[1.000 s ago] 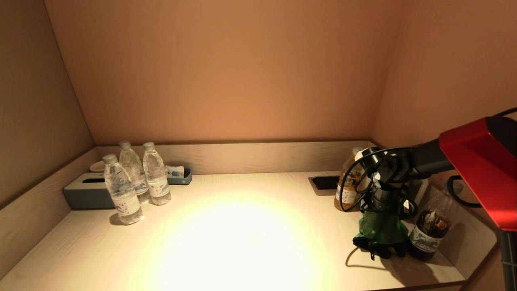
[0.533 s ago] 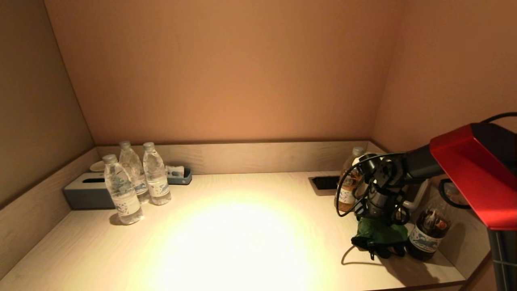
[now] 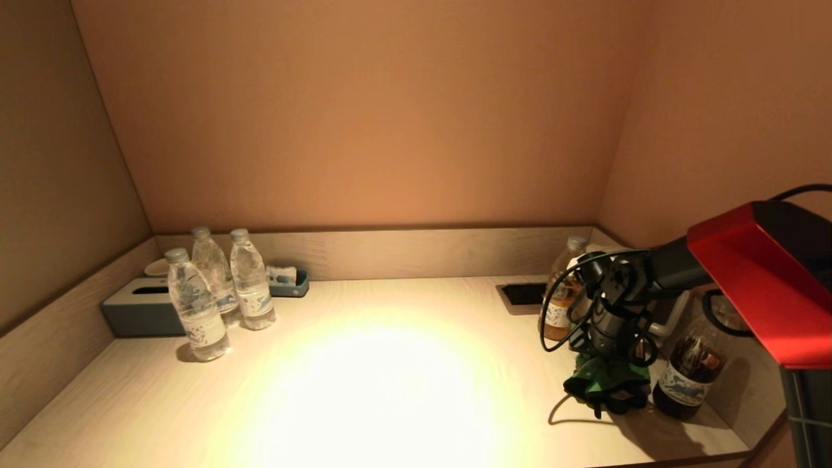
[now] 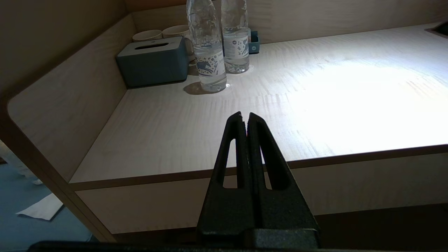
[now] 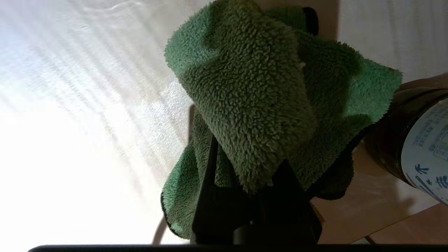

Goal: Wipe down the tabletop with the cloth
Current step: Pick up the tablecloth, then sweep the stains on the table

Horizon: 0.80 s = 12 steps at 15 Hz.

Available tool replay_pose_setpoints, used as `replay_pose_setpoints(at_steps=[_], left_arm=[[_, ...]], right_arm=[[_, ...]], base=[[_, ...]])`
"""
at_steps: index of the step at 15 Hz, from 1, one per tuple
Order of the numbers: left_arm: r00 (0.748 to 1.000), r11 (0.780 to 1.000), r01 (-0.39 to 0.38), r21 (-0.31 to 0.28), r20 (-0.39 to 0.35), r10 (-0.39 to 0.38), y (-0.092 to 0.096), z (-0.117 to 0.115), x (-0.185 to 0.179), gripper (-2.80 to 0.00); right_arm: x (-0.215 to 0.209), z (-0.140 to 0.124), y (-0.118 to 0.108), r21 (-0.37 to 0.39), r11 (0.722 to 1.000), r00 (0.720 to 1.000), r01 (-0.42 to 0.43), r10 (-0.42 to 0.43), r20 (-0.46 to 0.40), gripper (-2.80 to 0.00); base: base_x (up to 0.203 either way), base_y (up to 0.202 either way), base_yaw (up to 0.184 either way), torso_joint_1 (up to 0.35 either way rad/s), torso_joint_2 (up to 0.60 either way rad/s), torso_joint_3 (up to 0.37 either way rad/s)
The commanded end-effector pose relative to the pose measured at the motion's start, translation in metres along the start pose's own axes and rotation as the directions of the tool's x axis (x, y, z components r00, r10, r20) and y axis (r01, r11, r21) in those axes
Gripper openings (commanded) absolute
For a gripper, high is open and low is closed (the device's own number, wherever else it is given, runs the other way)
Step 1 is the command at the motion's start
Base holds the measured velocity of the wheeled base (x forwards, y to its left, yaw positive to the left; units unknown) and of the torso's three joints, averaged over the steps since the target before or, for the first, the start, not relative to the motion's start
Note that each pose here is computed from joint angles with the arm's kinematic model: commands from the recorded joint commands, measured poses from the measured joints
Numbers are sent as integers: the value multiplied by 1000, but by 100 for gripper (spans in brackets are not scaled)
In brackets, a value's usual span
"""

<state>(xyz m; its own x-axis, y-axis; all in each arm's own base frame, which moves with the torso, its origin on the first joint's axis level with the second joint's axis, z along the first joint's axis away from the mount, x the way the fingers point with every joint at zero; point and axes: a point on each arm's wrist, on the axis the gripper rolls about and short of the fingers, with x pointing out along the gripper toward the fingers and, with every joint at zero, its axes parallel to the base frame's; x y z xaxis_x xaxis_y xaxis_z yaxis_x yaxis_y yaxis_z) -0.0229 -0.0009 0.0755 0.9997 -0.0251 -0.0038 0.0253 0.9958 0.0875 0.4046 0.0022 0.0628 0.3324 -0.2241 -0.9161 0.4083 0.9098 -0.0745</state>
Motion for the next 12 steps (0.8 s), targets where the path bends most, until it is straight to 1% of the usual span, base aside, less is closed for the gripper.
replay_pose_setpoints(at_steps=[1, 4, 5, 6, 7, 8, 9, 10, 12], left_arm=[[1000, 1000, 0, 1, -1, 0, 0, 0, 0, -280], [1000, 1000, 0, 0, -2, 0, 0, 0, 0, -280], [1000, 1000, 0, 0, -2, 0, 0, 0, 0, -280], [1000, 1000, 0, 1, -1, 0, 0, 0, 0, -280], [1000, 1000, 0, 1, -1, 0, 0, 0, 0, -280], [1000, 1000, 0, 1, -2, 0, 0, 0, 0, -280], [1000, 1000, 0, 1, -2, 0, 0, 0, 0, -280], [1000, 1000, 0, 1, -1, 0, 0, 0, 0, -280], [1000, 1000, 0, 0, -2, 0, 0, 0, 0, -280]], right_arm=[[-21, 0, -1, 5, 999, 999, -39, 39, 29, -280], [-60, -2, 6, -22, 991, 988, -134, 135, 80, -280], [-78, -5, 10, -41, 984, 979, -173, 176, 106, -280], [-106, -12, 17, -78, 971, 961, -228, 237, 143, -280], [-124, -21, 27, -120, 954, 945, -274, 290, 153, -280], [-135, -31, 42, -173, 936, 931, -307, 333, 148, -280], [-148, -45, 60, -235, 910, 916, -341, 378, 136, -280], [-157, -54, 70, -274, 890, 903, -365, 410, 130, -280], [-175, -79, 105, -381, 827, 871, -414, 482, 99, -280]], base=[[0, 0, 0, 0, 0, 0], [0, 0, 0, 0, 0, 0], [0, 0, 0, 0, 0, 0], [0, 0, 0, 0, 0, 0], [0, 0, 0, 0, 0, 0], [0, 0, 0, 0, 0, 0], [0, 0, 0, 0, 0, 0], [0, 0, 0, 0, 0, 0], [0, 0, 0, 0, 0, 0]])
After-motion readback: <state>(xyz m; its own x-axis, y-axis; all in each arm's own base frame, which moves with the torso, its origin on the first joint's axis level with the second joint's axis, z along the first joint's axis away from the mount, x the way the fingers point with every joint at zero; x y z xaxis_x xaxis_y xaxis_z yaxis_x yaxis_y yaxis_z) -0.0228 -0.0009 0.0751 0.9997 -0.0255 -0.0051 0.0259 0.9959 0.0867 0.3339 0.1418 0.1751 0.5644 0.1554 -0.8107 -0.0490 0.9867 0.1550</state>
